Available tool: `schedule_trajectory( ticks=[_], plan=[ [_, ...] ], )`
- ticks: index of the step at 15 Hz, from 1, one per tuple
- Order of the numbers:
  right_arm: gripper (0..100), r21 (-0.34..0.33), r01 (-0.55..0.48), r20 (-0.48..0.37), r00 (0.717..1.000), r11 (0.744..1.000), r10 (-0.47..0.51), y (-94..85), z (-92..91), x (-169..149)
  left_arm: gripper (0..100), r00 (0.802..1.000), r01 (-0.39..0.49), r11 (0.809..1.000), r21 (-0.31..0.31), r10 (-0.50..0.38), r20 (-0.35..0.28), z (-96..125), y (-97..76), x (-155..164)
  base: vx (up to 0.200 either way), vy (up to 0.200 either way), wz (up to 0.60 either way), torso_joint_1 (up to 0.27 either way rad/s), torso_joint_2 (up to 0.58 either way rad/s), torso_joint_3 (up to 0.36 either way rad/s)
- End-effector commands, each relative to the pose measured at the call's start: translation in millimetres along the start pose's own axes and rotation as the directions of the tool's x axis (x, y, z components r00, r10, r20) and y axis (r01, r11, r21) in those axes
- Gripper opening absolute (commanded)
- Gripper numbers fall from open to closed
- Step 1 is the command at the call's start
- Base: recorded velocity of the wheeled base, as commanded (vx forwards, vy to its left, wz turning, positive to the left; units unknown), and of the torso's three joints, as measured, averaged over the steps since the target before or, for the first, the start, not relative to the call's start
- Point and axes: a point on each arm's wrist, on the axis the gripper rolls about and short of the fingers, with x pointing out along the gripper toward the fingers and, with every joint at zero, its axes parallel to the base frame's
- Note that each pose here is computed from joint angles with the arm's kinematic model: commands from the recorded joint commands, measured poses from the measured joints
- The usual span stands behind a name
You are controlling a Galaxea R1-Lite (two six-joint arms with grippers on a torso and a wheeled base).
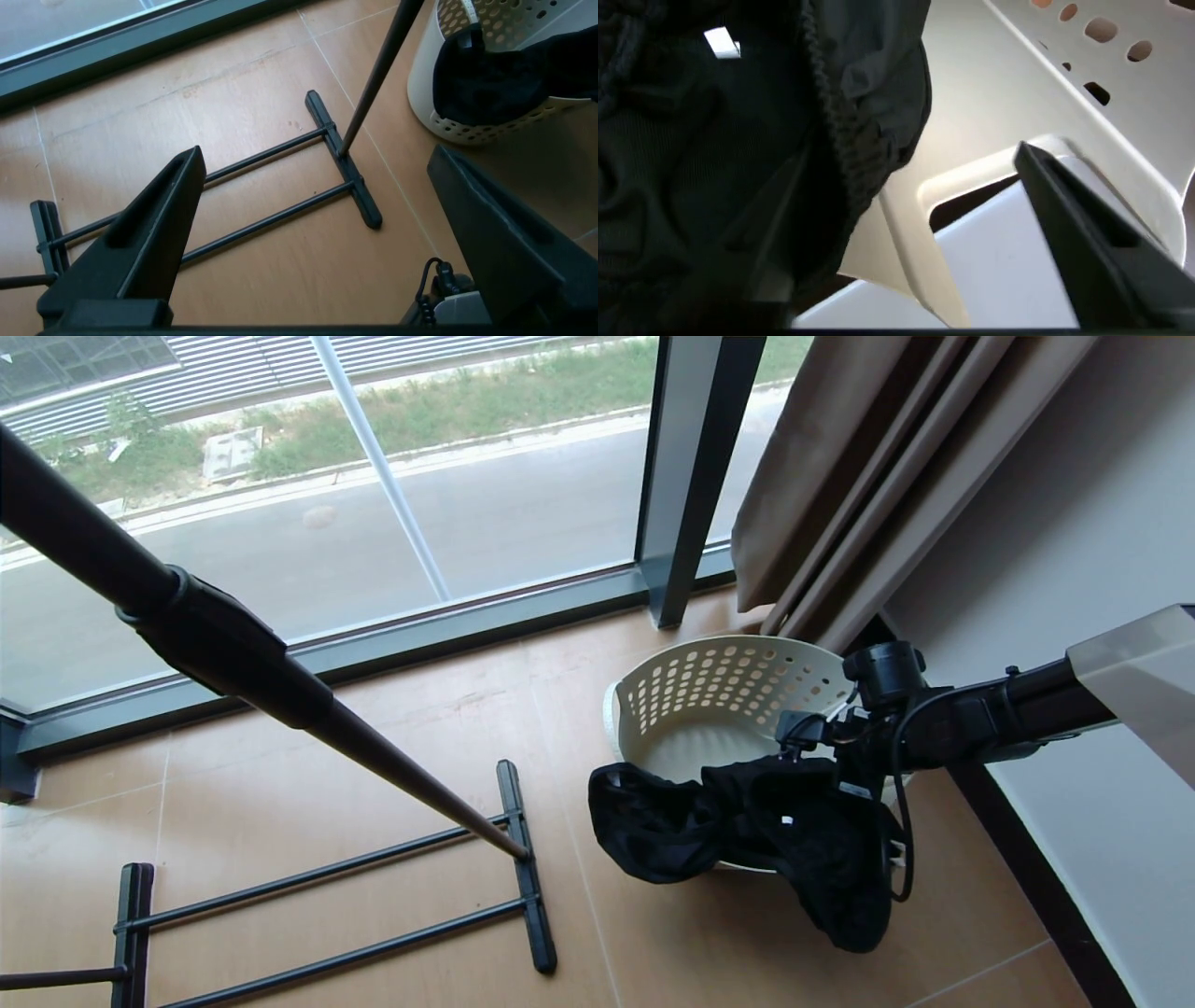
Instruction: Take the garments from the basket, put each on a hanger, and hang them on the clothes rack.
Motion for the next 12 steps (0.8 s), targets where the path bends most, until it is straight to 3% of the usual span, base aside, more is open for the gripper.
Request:
schedule_trajectory(
  ticks=[1, 3, 7, 9, 12],
  plan=[
    [0, 0.002, -0.007, 0.0, 1.0, 1.0, 0.007, 1.9, 0.4, -1, 100, 1.0, -0.001, 1.0, 0.0, 0.001, 0.0, 0, 0.0, 0, 0.0, 0.0, 0.0, 0.0, 0.0, 0.0],
    [0, 0.007, 0.004, 0.015, 1.0, 1.0, -0.004, -0.6, -3.9, -24, 100, 1.0, -0.001, 1.0, 0.0, 0.001, 0.0, 0, 0.0, 0, 0.0, 0.0, 0.0, 0.0, 0.0, 0.0],
    [0, 0.017, 0.078, 0.14, 0.987, 0.997, -0.08, 6.7, -7.1, -125, 100, 1.0, 0.001, 1.0, -0.005, -0.001, 0.001, 0, 0.0, 0, 0.0, 0.0, 0.0, 0.0, 0.0, 0.0],
    [0, 0.07, 0.106, 0.199, 0.973, 0.992, -0.118, 14.9, -12.2, -166, 100, 1.0, 0.001, 1.0, -0.005, -0.001, 0.001, 0, 0.0, 0, 0.0, 0.0, 0.0, 0.0, 0.0, 0.0],
    [0, 0.211, 0.131, 0.322, 0.926, 0.969, -0.195, 30.4, -25.9, -232, 100, 1.0, 0.006, 1.0, -0.005, -0.006, 0.001, 0, -0.1, 0, 0.0, 0.0, 0.0, 0.0, 0.0, 0.0]
  ],
)
